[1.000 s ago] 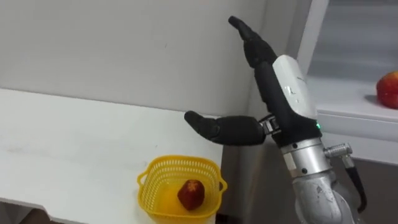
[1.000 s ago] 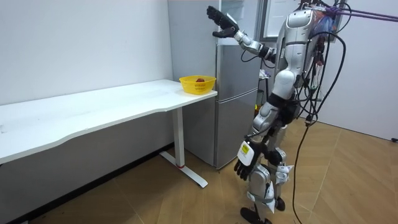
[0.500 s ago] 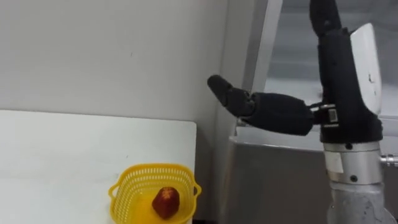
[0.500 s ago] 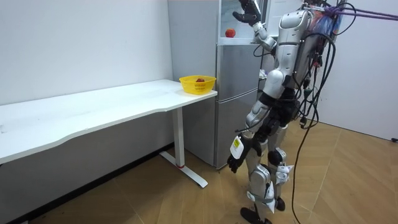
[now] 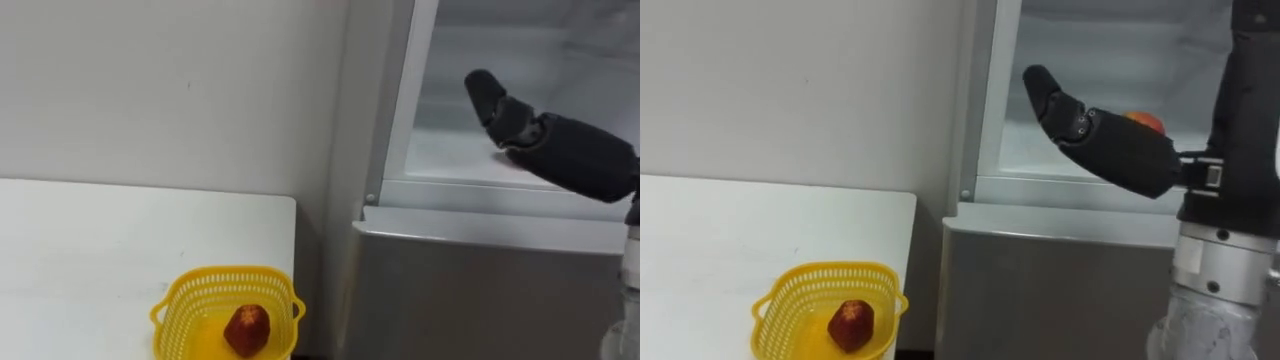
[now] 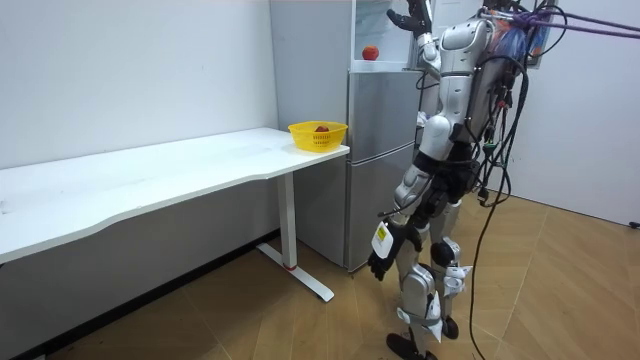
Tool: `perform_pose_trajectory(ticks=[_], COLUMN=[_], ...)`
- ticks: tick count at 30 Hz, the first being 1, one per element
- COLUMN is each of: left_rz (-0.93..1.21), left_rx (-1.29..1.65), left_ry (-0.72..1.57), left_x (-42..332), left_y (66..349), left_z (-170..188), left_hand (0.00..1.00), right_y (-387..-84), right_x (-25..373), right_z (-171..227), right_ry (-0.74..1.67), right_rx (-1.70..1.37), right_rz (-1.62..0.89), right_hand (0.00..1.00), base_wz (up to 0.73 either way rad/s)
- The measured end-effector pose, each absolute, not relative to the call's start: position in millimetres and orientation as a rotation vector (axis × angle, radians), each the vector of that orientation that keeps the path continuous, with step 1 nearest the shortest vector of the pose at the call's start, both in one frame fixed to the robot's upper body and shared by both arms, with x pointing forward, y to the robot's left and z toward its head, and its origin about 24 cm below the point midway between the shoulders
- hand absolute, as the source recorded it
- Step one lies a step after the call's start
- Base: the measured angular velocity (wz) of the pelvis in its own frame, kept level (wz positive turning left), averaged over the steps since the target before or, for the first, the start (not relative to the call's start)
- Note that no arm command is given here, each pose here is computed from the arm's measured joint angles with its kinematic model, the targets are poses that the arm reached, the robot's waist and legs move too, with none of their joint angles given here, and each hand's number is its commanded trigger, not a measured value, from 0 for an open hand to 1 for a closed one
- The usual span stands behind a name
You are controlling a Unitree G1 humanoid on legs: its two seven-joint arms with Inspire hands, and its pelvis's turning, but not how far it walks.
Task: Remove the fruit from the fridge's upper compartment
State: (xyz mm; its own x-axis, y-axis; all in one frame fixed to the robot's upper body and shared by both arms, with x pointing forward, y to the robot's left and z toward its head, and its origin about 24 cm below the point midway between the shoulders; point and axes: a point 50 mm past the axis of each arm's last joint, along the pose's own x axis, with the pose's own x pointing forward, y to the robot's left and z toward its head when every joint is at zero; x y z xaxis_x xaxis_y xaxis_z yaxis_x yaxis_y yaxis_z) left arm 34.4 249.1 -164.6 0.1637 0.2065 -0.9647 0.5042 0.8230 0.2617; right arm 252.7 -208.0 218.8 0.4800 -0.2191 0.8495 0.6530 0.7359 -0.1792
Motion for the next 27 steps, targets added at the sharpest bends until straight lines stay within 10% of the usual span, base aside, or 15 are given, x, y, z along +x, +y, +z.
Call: perform_pose_trajectory(ticks=[27], left_rz=[-0.236], left_rx=[0.596], left_ry=[1.464], left_x=[21.1], left_y=[262.3], left_z=[-160.9], left_hand=[0.0], right_y=[-264.3], right_x=[288.6], right_z=[170.8], right_ry=[-0.53], right_rx=[-0.714], right_rz=[-0.573], right_hand=[0.0], base_wz=[0.03])
